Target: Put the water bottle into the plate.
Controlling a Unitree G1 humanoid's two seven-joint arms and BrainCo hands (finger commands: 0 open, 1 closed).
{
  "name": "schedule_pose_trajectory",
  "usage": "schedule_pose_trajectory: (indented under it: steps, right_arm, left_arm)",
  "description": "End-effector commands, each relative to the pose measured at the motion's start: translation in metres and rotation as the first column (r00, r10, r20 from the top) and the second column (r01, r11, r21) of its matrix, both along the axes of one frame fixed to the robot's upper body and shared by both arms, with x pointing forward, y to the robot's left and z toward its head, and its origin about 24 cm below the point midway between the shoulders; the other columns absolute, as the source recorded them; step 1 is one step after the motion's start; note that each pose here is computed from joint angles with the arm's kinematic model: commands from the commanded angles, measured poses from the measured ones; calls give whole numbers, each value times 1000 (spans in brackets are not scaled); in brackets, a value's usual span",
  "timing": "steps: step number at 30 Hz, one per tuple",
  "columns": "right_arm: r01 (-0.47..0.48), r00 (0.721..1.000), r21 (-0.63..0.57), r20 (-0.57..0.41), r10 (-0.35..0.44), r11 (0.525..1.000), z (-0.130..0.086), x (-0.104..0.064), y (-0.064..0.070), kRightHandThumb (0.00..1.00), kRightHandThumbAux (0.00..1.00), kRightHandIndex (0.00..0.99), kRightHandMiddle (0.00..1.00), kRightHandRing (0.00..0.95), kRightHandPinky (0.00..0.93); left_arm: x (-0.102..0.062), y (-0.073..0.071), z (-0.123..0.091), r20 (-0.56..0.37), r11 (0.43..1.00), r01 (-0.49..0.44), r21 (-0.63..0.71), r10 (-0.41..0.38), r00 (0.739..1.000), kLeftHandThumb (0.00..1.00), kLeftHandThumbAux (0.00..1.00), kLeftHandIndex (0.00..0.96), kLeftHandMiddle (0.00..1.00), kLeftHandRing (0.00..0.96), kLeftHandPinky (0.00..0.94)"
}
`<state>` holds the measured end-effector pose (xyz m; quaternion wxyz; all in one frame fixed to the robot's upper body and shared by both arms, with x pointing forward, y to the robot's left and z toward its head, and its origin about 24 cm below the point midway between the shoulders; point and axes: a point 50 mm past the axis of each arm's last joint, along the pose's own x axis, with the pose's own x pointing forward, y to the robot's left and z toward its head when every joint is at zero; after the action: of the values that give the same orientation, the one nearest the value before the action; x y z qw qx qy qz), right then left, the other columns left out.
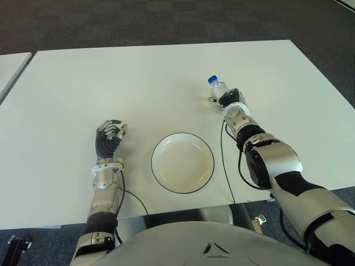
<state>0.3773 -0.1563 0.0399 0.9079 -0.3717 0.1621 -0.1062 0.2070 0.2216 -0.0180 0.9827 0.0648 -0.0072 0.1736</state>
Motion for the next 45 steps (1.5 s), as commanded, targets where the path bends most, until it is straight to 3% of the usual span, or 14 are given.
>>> schedule_pose_trajectory:
  steps: [1,6,12,16,20,25,27,36,40,45]
  right_arm:
    - [-70,981,15,181,67,997,32,15,13,712,715,441,852,850,867]
    - [-156,942,40,306,137,987,48,18,23,714,714,441,871,868,877]
    - [-227,876,-34,429,219,973,62,17,32,718,714,441,884,882,882]
    - [-281,810,-118,503,301,952,72,13,38,720,714,441,890,888,880]
    - [-367,715,-136,591,373,920,84,1,50,721,715,440,890,886,876]
    - [-440,640,-157,636,432,884,95,-15,52,720,715,440,888,884,875]
    - [-455,626,-164,640,445,875,96,-18,52,720,715,440,888,885,876]
    - [-626,453,-225,674,583,746,98,-54,60,727,715,440,890,888,882]
    - [-683,397,-248,663,634,687,96,-71,68,734,713,440,891,891,885]
    - [-780,312,-287,592,743,556,98,-88,73,738,713,440,895,895,890]
  left_arm:
    - [1,-1,-2,-6,1000,-7,-5,7,1000,707,716,436,717,700,681]
    - [1,0,-3,-8,1000,-3,0,3,1000,707,716,437,716,698,670]
    - [1,-1,-4,-20,1000,-9,0,9,1000,707,716,437,714,694,668]
    - [2,-2,-3,-15,1000,-19,1,19,1000,707,716,437,709,691,667]
    - [2,-2,-3,-8,1000,-9,7,9,1000,707,716,437,712,694,673]
    - [2,-3,-4,-26,999,-35,-12,35,999,708,715,437,711,692,668]
    - [2,-4,-4,-25,999,-38,-11,38,999,708,715,437,710,691,665]
    - [2,-5,-2,1,999,-44,-18,44,999,708,714,437,705,685,657]
    - [1,-6,-1,25,1000,-13,-6,13,1000,707,715,437,712,692,666]
    - [1,-5,0,25,1000,12,6,-12,1000,707,716,437,717,699,678]
